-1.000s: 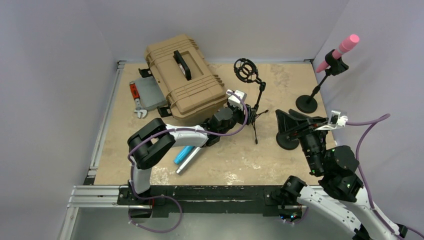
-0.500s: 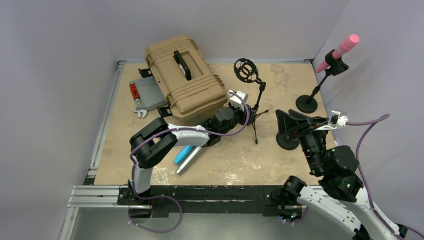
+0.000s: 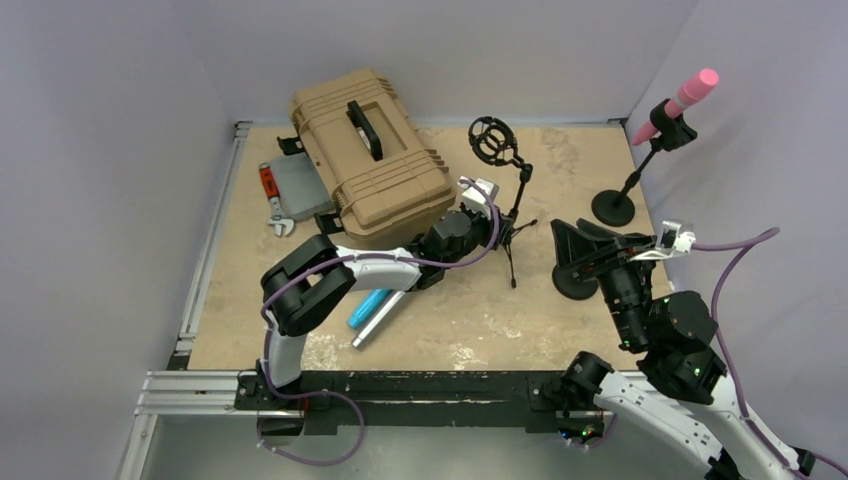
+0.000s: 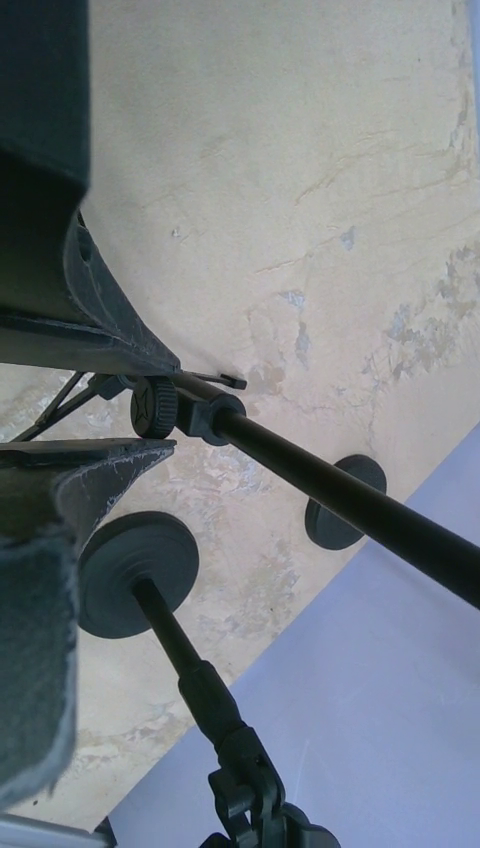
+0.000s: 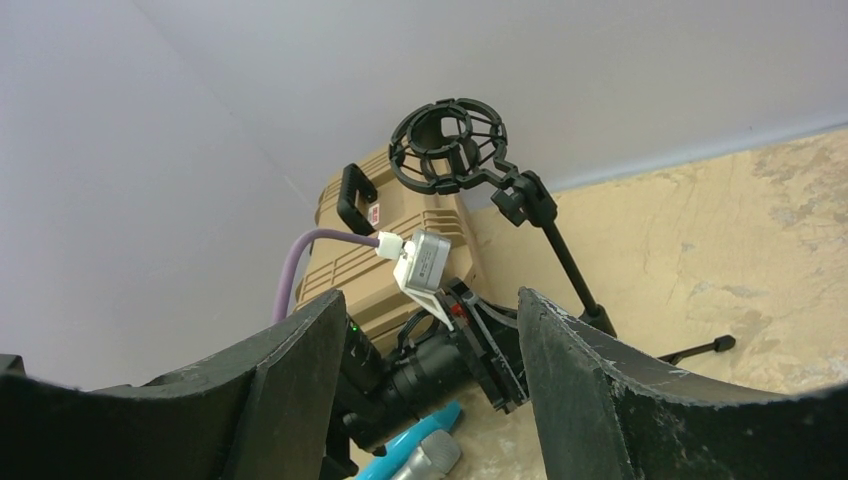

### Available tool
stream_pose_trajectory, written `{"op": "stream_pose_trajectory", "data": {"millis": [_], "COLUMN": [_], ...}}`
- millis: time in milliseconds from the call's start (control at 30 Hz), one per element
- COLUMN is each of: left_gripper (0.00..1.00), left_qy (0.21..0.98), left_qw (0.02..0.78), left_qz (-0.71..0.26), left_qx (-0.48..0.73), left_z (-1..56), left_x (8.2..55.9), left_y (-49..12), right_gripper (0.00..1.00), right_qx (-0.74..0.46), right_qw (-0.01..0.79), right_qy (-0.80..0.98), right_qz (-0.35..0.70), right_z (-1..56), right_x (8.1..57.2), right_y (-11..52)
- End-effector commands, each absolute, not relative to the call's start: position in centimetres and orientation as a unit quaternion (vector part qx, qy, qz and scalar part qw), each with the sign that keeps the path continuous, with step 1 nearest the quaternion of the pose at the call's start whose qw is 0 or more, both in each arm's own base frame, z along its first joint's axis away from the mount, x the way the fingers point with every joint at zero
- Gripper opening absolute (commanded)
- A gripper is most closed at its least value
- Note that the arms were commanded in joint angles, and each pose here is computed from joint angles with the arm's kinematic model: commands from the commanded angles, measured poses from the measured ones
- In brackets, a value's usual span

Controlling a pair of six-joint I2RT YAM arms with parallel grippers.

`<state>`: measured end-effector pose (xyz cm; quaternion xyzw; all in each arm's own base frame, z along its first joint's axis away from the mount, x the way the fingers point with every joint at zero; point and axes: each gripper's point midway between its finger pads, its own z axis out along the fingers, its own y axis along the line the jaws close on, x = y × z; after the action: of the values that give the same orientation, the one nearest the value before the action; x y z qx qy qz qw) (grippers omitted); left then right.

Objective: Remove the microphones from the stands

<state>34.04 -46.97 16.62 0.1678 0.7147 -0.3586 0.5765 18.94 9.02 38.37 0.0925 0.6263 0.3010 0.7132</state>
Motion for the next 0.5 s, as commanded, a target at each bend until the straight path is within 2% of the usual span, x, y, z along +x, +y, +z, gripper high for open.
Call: {"op": "stream_pose_trajectory", "data": {"millis": [0, 100, 467], "left_gripper": [0.07, 0.00, 0.00], "left_qy": [0.710, 0.719, 0.729], "left_qw": [0.555, 0.532, 0.423], "left_qz": [-0.406, -0.428, -0.535], "left_qx": [0.150, 0.130, -0.055], "left_z": [18.1, 18.3, 19.4], "left_x": [33.1, 32.8, 33.4], "left_y": [-48.0, -47.9, -45.7], "right_gripper": [0.62, 0.62, 0.62], "right_qx": [0.100, 0.100, 0.099], "right_qw": [0.715, 0.715, 0.714], "right_qy": [0.619, 0.620, 0.620], "right_qz": [0.307, 0.307, 0.310], "right_z": [38.9, 38.9, 38.8], "right_x": [18.9, 18.9, 18.8], "right_y": [8.9, 8.9, 9.0]}}
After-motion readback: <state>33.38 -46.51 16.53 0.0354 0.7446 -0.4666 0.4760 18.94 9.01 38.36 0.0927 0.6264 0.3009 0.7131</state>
